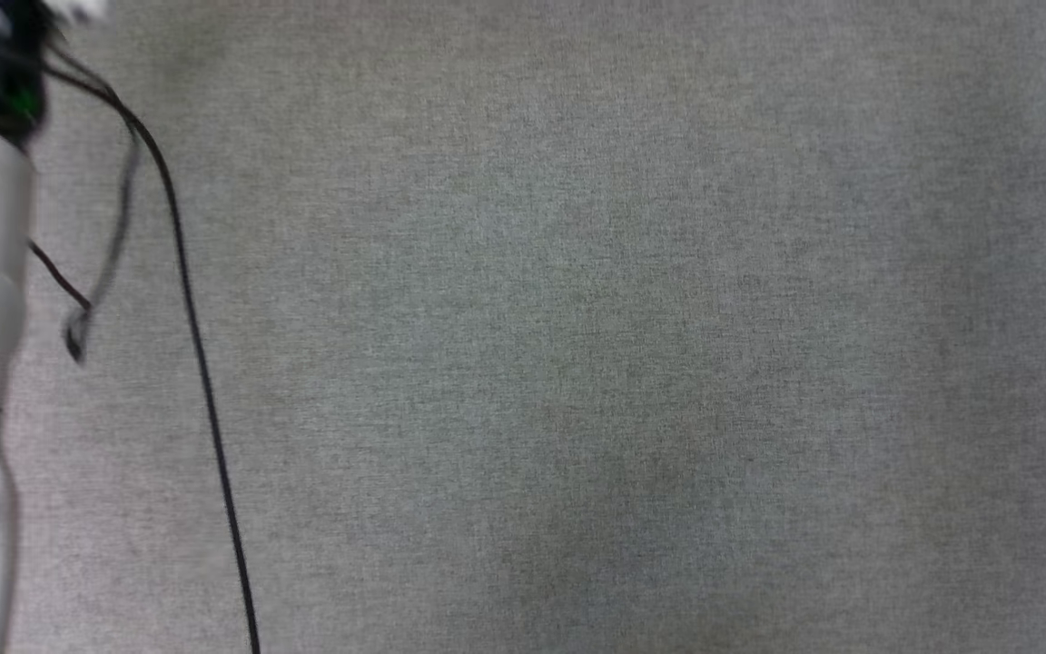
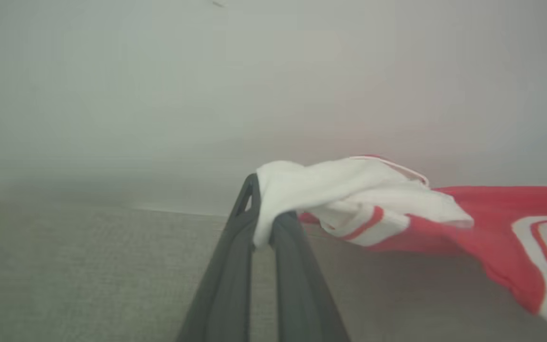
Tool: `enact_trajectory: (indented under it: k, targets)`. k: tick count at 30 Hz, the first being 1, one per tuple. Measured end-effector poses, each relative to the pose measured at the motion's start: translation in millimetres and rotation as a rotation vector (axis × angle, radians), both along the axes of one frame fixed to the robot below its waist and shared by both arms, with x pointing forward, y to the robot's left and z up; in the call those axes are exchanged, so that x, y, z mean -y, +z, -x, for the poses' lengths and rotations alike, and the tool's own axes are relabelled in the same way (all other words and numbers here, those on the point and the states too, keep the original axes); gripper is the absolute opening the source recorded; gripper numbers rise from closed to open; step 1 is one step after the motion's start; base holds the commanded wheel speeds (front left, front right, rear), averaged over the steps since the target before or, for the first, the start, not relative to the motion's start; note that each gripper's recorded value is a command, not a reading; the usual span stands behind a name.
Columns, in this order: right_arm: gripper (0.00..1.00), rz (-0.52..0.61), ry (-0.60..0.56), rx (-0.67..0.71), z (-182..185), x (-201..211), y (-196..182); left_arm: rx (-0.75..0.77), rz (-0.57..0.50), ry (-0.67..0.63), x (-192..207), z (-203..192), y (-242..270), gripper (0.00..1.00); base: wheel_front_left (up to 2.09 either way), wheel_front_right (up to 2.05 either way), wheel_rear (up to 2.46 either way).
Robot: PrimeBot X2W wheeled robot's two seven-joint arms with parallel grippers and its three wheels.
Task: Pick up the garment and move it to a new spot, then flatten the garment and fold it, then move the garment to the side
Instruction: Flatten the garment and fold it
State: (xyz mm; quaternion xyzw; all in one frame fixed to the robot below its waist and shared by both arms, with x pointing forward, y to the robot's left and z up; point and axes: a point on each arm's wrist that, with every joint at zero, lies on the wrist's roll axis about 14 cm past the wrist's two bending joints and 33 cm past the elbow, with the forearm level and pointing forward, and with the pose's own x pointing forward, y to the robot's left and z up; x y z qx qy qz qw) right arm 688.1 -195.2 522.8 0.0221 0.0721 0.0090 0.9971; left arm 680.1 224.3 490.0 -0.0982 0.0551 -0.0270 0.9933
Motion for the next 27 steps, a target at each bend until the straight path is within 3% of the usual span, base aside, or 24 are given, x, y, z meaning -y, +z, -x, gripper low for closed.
enact_trajectory:
  k: [5, 9, 27]
  targets:
    - [0.00, -0.050, -0.012, -0.115, 41.6, 1.2, -60.3, -0.131, 0.066, 0.036, -5.3, 40.5, -46.2, 0.00, 0.00, 0.00, 0.00]
    - [0.00, -0.087, -0.023, -0.155, 77.3, 2.7, -81.9, -0.136, 0.113, 0.065, -10.6, 67.5, -50.8, 0.00, 0.00, 0.00, 0.00]
    - [0.00, -0.146, -0.086, -0.151, 246.8, 33.8, -72.1, -0.153, 0.131, 0.090, -26.2, 214.1, -59.9, 0.00, 0.00, 0.00, 0.00]
